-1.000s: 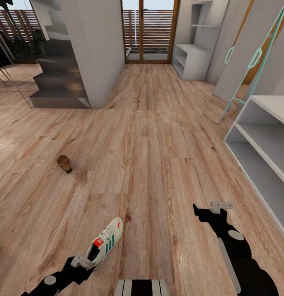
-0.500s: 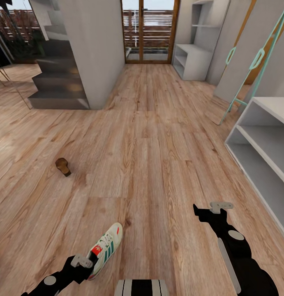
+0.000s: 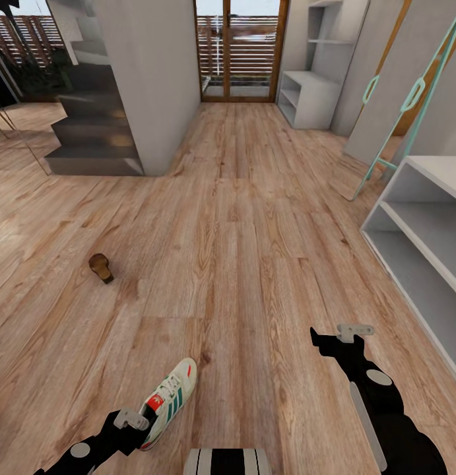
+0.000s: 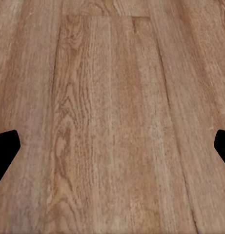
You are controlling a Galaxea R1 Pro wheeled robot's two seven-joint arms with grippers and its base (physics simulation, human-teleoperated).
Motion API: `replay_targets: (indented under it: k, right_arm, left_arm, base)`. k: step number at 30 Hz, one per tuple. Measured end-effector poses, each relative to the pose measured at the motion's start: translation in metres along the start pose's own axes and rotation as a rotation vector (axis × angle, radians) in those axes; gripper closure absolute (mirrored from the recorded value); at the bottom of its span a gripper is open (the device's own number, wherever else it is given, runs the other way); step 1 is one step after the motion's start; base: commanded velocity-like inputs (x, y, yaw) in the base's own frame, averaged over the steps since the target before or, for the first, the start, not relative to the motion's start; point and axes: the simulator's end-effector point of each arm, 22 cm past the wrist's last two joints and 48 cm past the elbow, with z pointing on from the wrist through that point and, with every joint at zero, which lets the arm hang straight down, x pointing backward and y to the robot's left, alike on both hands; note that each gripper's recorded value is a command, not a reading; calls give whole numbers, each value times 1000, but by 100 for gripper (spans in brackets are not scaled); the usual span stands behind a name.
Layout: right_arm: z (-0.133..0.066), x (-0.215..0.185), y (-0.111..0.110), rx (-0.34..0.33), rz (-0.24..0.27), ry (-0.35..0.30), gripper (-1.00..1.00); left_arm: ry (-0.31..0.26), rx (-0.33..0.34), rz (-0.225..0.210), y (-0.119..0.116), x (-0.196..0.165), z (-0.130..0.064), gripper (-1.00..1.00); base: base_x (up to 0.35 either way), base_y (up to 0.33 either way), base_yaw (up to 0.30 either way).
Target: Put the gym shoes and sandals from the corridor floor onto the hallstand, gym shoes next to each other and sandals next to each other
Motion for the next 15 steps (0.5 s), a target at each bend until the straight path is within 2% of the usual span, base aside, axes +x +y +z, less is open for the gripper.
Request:
replay_targets:
  k: [15]
  right_arm:
    - [0,0,1,-1,2,-1,-100]
  left_arm:
    - [1,-1,5,0,0,0,-100]
  base:
    - [0,0,0]
